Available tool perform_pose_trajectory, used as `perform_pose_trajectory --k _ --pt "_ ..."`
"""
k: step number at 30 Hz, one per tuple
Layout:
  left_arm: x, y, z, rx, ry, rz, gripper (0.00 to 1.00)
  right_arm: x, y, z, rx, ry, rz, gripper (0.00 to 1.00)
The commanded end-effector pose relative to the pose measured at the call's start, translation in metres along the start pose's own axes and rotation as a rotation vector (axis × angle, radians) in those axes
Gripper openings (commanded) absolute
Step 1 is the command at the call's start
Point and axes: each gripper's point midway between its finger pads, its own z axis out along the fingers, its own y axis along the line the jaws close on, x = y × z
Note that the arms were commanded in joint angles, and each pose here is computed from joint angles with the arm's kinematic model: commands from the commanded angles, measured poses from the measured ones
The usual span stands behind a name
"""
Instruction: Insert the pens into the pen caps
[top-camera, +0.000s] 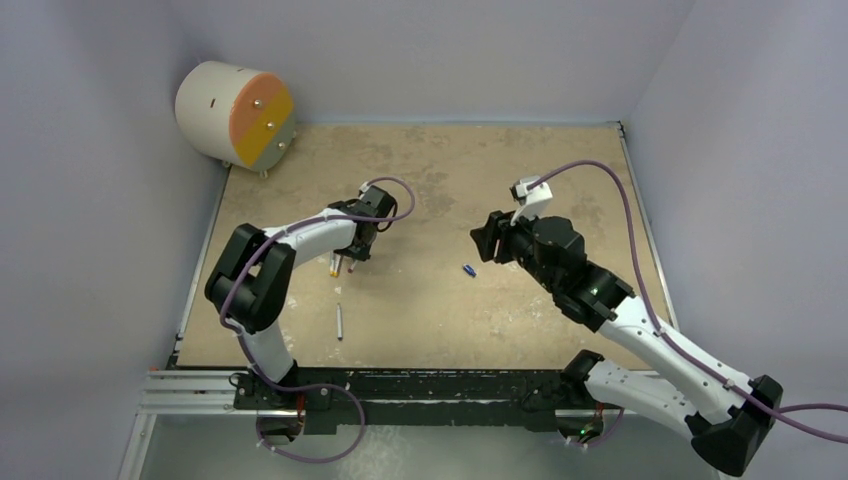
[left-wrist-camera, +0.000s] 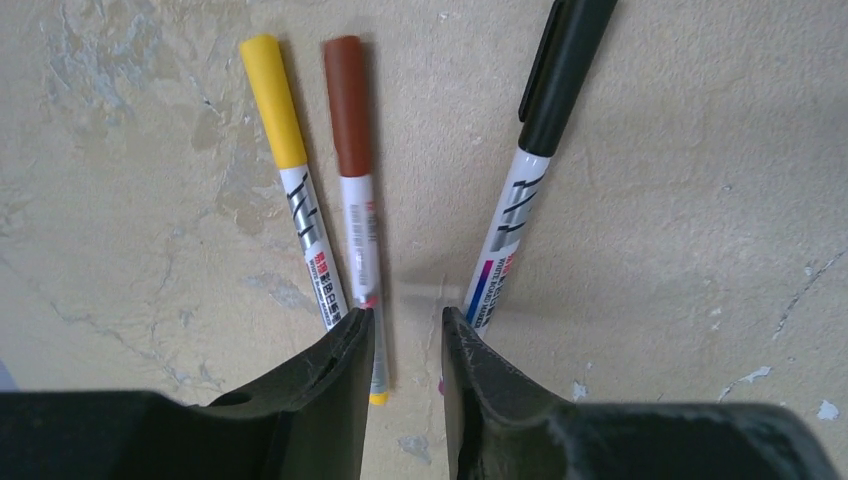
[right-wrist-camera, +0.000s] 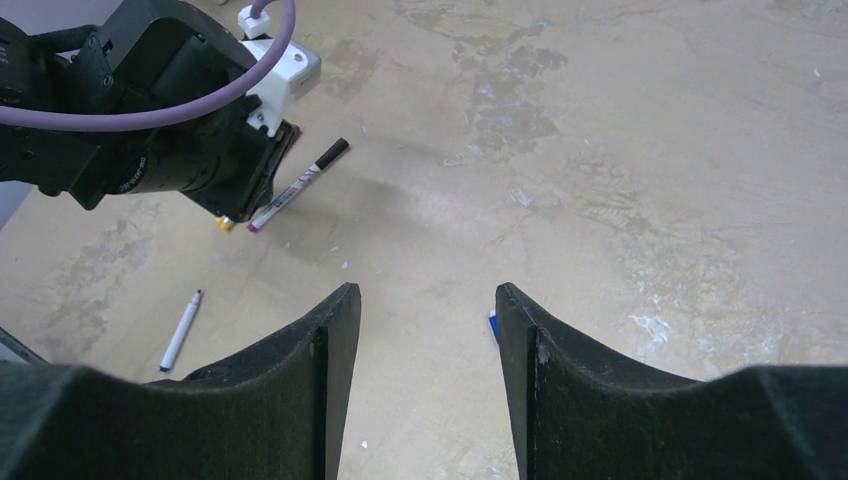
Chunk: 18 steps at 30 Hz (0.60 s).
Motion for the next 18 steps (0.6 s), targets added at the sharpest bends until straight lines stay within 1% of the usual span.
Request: perform_pose_trajectory --k 1,4,7,10,11,12,14,18 --pt "-0.014 0.006 -0.005 -0.025 -0.024 -0.03 0.3 -0.009 -0.006 -0.005 0.021 -0.036 -0.008 0.55" --pt "-0.02 0.006 -0.01 -0.017 -0.032 -0.042 0.31 -0.009 -0.007 -0.005 0.024 -0.037 -0.011 0.55" --pt "-0.036 -0.004 -0.023 0.042 -0.084 -0.082 0.29 -0.008 -0.007 -0.002 0.021 -0.039 -0.011 0.55" --pt "-0.059 -0.023 -0.043 0.095 -0.168 -0.107 0.18 -0.007 -0.007 0.001 0.02 -0.037 -0.011 0.55" --pt "-0.067 -0.032 -0.05 0.117 -0.192 -0.103 0.11 -0.007 -0.006 0.001 0.02 -0.035 -0.012 0.55" --pt "-0.074 -0.043 -0.055 0.148 -0.214 -0.102 0.01 -0.007 -0.007 0.002 0.022 -0.035 -0.012 0.55" --pt "-0.082 -0.065 -0.059 0.232 -0.23 -0.097 0.0 -0.008 -0.007 0.002 0.025 -0.036 -0.011 0.55" --pt "-0.082 -0.082 -0.04 0.252 -0.202 -0.086 0.0 -0.009 -0.011 -0.002 0.042 -0.038 -0.01 0.55"
